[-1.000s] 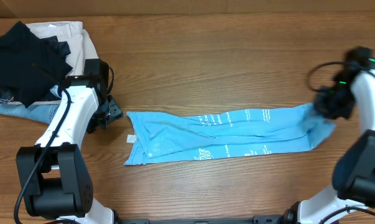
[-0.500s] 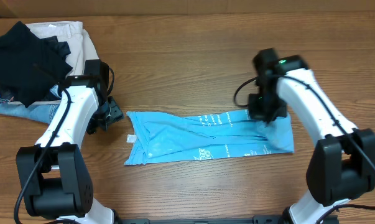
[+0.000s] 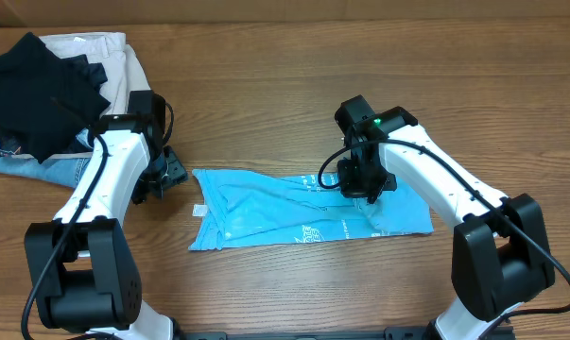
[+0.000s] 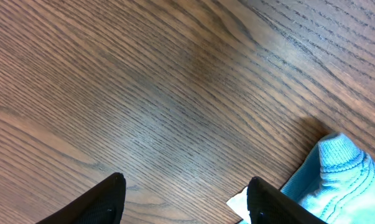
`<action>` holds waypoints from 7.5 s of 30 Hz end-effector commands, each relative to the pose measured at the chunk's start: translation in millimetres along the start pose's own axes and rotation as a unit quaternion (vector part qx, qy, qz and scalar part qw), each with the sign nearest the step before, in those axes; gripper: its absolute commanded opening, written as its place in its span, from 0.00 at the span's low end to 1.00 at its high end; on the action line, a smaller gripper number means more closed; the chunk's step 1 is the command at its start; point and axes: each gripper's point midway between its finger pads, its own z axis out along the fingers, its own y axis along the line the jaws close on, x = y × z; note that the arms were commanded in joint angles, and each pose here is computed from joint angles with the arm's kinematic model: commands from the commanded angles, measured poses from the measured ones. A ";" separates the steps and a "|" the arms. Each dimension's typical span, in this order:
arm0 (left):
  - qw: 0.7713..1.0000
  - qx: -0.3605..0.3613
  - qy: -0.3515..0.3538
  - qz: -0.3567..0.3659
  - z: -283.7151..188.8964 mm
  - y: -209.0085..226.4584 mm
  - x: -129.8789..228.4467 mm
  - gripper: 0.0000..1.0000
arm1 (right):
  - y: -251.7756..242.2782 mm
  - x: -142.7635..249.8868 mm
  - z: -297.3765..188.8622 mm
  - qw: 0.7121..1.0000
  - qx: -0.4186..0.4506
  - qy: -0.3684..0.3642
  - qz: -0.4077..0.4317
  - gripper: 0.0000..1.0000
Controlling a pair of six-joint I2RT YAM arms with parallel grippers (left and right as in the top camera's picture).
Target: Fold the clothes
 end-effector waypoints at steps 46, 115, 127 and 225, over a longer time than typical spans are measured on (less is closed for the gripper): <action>1.000 0.002 0.005 0.011 -2.5 -0.6 -1.2 0.66 | 17.5 15.6 26.9 0.996 -0.082 -0.036 -0.004 0.24; 0.887 0.356 0.110 0.274 35.7 -88.1 116.0 0.24 | -4.6 -12.8 -80.3 0.989 -0.009 -0.148 -0.007 0.35; 0.946 0.280 0.049 0.156 24.4 -29.6 19.0 0.04 | -29.9 -19.0 -81.7 0.987 0.026 -0.156 0.020 0.35; 0.977 0.074 -0.006 0.198 -86.5 -112.7 2.8 0.55 | 35.3 2.7 -92.2 0.967 -0.221 -0.092 -0.092 0.39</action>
